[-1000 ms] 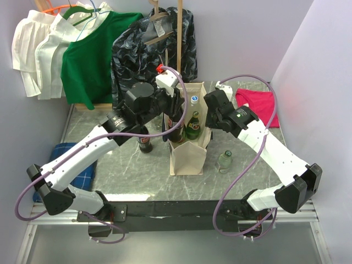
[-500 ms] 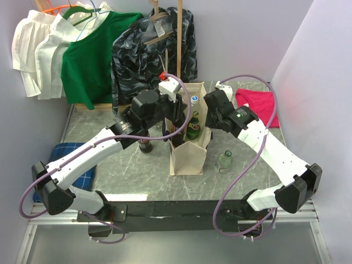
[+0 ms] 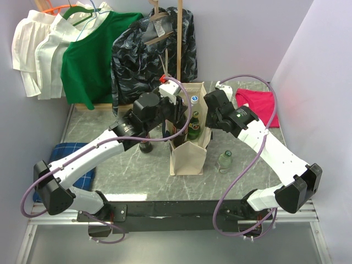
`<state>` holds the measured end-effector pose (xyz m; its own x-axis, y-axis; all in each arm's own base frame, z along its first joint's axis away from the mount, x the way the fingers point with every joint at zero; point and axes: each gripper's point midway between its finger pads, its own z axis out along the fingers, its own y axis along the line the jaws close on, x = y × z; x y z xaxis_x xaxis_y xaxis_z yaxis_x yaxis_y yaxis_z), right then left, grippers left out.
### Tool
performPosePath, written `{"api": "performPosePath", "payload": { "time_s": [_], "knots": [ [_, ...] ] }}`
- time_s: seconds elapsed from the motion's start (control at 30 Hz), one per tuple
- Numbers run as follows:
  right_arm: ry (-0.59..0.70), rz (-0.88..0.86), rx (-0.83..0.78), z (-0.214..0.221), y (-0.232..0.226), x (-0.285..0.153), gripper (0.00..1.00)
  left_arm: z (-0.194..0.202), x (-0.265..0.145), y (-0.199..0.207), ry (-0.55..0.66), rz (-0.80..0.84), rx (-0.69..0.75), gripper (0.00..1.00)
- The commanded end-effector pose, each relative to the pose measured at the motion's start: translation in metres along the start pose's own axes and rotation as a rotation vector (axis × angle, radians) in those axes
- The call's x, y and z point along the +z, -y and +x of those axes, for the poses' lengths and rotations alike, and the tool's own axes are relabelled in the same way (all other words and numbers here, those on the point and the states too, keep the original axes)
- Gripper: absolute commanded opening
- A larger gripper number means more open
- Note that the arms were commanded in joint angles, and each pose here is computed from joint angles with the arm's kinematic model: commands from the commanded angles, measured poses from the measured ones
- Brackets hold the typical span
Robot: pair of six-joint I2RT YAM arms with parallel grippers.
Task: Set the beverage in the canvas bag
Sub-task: Place the drink in the canvas bag.
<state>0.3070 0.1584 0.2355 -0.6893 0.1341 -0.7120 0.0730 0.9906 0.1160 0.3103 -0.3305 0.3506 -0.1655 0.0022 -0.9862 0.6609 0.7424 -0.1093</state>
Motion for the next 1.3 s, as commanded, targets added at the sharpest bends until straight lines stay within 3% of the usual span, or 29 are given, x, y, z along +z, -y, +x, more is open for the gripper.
{"api": "performPosePath", "payload": {
  "time_s": [0.0,1.27],
  "knots": [
    [0.052,-0.022,0.008,-0.016,-0.003,-0.013,0.0,-0.115,-0.027,0.012,0.395,0.046,-0.071,0.01],
    [0.045,-0.02,0.007,-0.019,-0.005,-0.012,0.0,-0.035,-0.004,0.005,0.23,0.017,-0.106,0.01]
  ]
}}
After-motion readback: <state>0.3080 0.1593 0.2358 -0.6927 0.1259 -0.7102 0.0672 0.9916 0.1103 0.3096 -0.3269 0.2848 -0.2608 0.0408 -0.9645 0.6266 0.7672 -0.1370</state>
